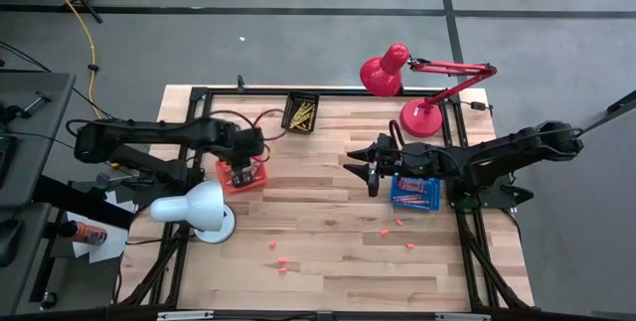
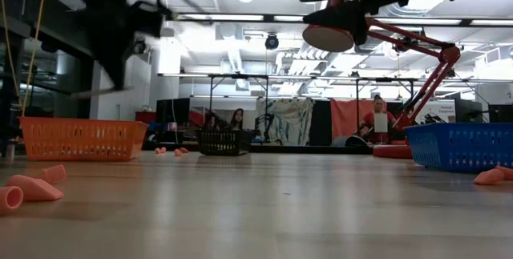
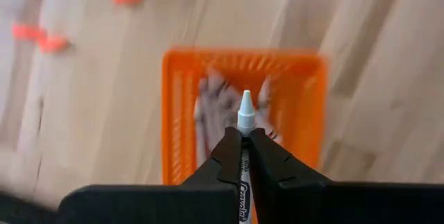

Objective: Sort crayons

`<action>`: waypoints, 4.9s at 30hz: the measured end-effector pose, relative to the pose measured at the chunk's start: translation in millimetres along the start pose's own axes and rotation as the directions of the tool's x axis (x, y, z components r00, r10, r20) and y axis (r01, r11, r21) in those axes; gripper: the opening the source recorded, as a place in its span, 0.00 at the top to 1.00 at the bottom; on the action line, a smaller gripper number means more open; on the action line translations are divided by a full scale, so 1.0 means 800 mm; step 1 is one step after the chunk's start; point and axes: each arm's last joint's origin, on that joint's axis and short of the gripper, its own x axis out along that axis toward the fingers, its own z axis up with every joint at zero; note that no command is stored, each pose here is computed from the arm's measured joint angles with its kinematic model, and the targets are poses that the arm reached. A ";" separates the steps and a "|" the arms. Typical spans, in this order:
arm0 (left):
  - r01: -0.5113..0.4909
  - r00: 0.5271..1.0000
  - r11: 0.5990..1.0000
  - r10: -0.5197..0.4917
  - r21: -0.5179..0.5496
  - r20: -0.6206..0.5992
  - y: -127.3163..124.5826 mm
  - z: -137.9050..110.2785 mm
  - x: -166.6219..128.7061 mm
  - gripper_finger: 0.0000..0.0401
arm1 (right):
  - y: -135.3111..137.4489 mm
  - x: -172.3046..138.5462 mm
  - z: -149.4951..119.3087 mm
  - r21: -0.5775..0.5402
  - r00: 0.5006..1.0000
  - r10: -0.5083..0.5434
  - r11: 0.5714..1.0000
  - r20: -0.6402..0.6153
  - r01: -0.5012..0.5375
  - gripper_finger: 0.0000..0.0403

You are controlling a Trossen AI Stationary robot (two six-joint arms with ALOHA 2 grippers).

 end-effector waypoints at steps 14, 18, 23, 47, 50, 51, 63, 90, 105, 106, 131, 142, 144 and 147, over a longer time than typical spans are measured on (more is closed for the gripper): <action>-0.017 0.995 0.999 0.021 0.037 -0.097 -0.002 -0.027 0.043 1.00 | -0.014 0.004 0.006 0.063 0.999 -0.047 0.997 0.019 0.045 0.53; -0.014 0.997 0.999 0.017 0.039 -0.074 -0.002 -0.024 0.044 1.00 | -0.016 0.004 0.007 0.066 0.998 -0.051 0.997 0.025 0.049 0.53; -0.017 0.998 0.998 0.020 0.060 -0.059 -0.003 -0.022 0.044 0.97 | -0.016 0.004 0.008 0.068 0.998 -0.048 0.997 0.032 0.045 0.53; 0.032 0.824 0.999 -0.050 0.041 0.564 0.022 0.073 -0.110 0.78 | -0.015 -0.010 0.060 0.024 0.948 0.002 1.000 0.318 -0.010 0.53; 0.053 0.644 0.998 -0.053 0.025 0.763 0.026 0.073 -0.143 0.86 | -0.016 -0.018 0.082 0.000 0.940 -0.016 1.000 0.341 0.017 0.53; 0.060 0.579 0.998 -0.053 0.021 0.814 0.027 0.070 -0.151 0.90 | -0.016 -0.020 0.088 -0.017 0.944 -0.027 0.999 0.328 0.034 0.53; 0.213 0.077 0.977 -0.003 -0.013 0.997 0.026 -0.003 -0.109 1.00 | -0.011 -0.030 0.122 -0.135 0.989 -0.100 0.984 0.105 0.114 0.85; 0.333 -0.073 0.941 -0.042 0.065 0.996 -0.017 -0.068 -0.050 1.00 | -0.009 -0.056 0.115 -0.129 0.995 0.050 0.990 -0.084 -0.061 1.00; 0.279 -0.064 0.954 -0.100 0.114 0.993 0.001 -0.134 -0.045 1.00 | -0.011 -0.058 0.113 -0.085 0.994 0.037 0.995 -0.100 -0.045 1.00; 0.279 -0.061 0.953 -0.102 0.115 0.993 0.002 -0.137 -0.045 1.00 | -0.011 -0.058 0.113 -0.084 0.994 0.035 0.995 -0.100 -0.044 1.00; 0.269 0.017 0.954 -0.145 0.135 0.989 -0.009 -0.152 0.036 1.00 | -0.011 -0.058 0.113 -0.037 0.995 0.021 0.999 -0.094 -0.024 1.00; 0.282 0.182 0.953 -0.167 0.111 0.969 -0.013 -0.153 0.056 1.00 | -0.018 -0.073 0.091 0.007 0.959 0.036 0.999 -0.282 -0.035 1.00; 0.281 0.184 0.953 -0.167 0.111 0.969 -0.013 -0.153 0.056 1.00 | -0.021 -0.083 0.083 0.014 0.953 0.065 0.998 -0.297 -0.064 1.00; 0.282 0.183 0.953 -0.167 0.111 0.969 -0.013 -0.153 0.056 1.00 | -0.030 -0.105 0.067 0.019 0.960 0.092 0.996 -0.264 -0.090 1.00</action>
